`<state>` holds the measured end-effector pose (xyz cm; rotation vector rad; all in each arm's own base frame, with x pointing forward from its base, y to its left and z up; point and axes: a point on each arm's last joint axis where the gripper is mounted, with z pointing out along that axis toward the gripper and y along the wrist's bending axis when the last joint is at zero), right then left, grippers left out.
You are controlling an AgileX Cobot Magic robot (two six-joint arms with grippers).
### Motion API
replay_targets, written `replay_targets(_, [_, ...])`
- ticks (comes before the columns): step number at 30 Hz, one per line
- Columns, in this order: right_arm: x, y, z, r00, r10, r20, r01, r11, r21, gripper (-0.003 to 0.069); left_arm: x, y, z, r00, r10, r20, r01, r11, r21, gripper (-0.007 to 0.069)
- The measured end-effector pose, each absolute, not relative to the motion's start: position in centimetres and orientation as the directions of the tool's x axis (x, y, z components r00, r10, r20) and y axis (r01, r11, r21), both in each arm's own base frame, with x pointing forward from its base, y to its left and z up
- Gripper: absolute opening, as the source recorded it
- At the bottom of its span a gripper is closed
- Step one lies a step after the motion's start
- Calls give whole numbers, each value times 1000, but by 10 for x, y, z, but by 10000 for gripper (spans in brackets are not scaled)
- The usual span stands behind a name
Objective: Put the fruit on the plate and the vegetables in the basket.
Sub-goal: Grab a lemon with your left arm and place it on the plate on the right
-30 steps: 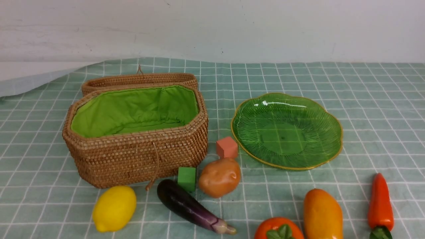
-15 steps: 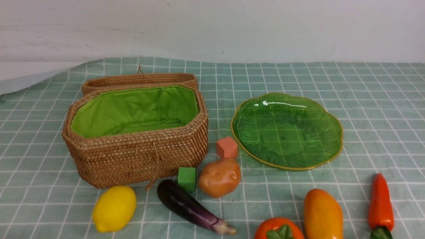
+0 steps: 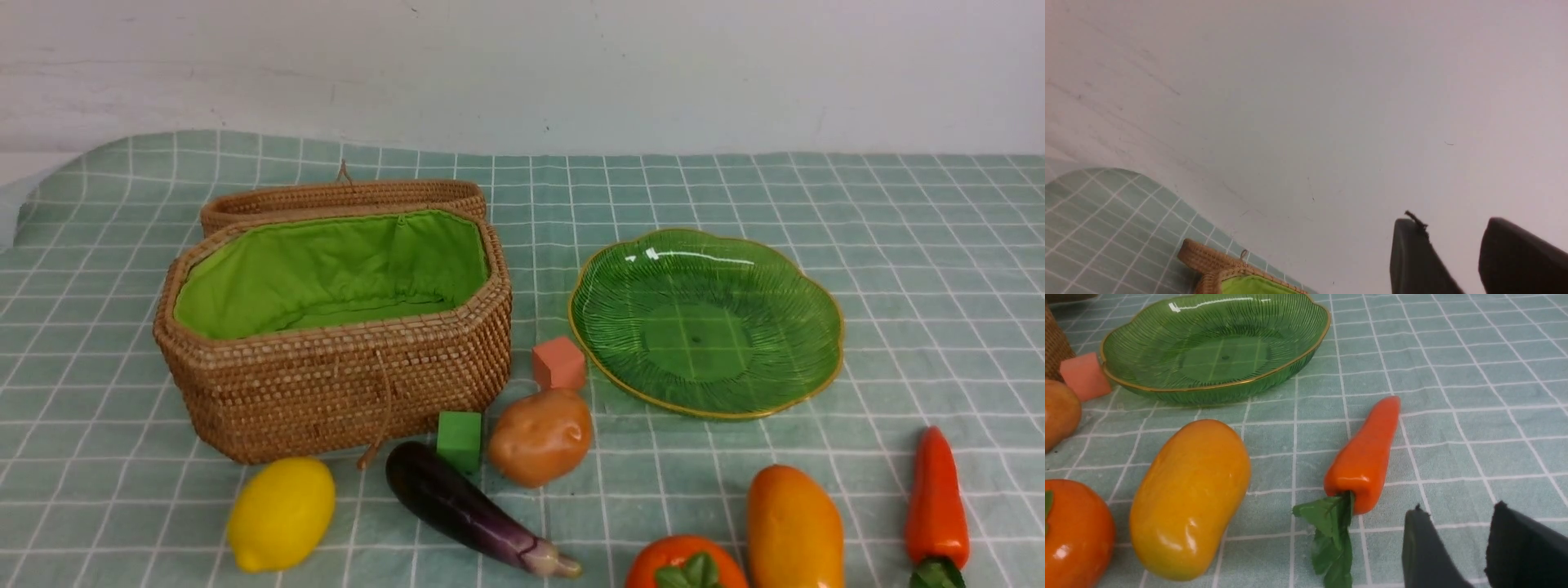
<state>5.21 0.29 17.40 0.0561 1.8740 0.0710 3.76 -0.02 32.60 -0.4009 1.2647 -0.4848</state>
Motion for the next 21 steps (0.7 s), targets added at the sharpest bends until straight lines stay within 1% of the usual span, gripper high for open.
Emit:
replay_targets(1, [52,3,174,-299,75,-951,3,997,78,240,37,-1,349,200,-528,-825,111,849,-517,239])
replay_targets(2, [52,3,174,-299,75,-951,3,997,78,240,40,-2,364,148,-511,-847,85,860,-504,239])
replay_targets(4, [52,3,174,-299,75,-951,3,997,78,240,53,-3,382,7,-488,-873,18,873,-488,239])
replay_targets(5, [52,3,174,-299,75,-951,3,997,78,240,51,-3,385,18,-487,-873,24,873,-487,239])
replay_targets(6, [52,3,174,-299,75,-951,3,997,78,240,66,-3,395,-106,-461,-881,-36,887,-460,239])
replay_targets(7, [52,3,174,-299,75,-951,3,997,78,240,67,-3,394,-131,-455,-881,-45,890,-453,239])
replay_targets(8, [52,3,174,-299,75,-951,3,997,78,240,81,-2,396,-218,-416,-883,-77,909,-409,239])
replay_targets(9, [52,3,174,-299,75,-951,3,997,78,240,88,-2,396,-259,-378,-889,-82,925,-370,239])
replay_targets(10, [52,3,174,-299,75,-951,3,997,78,240,91,-2,395,-273,-370,-888,-85,929,-361,239])
replay_targets(11, [52,3,174,-299,75,-951,3,997,78,240,100,-3,393,-310,-316,-897,-75,948,-308,239])
replay_targets(14, [52,3,174,-299,75,-951,3,997,78,240,114,-12,386,-388,-187,-902,1,979,-203,239])
replay_targets(15, [52,3,174,-299,75,-951,3,997,78,240,114,-13,386,-389,-180,-904,7,980,-198,239])
replay_targets(16, [52,3,174,-299,75,-951,3,997,78,240,118,-16,383,-424,-150,-893,23,984,-176,239])
replay_targets(18, [52,3,174,-299,75,-951,3,997,78,240,129,-28,367,-558,-93,-824,56,987,-149,239])
replay_targets(20, [52,3,174,-299,75,-951,3,997,78,240,141,-37,353,-661,-76,-746,47,989,-143,239])
replay_targets(21, [52,3,174,-299,75,-951,3,997,78,240,144,-38,352,-669,-77,-739,43,989,-142,239])
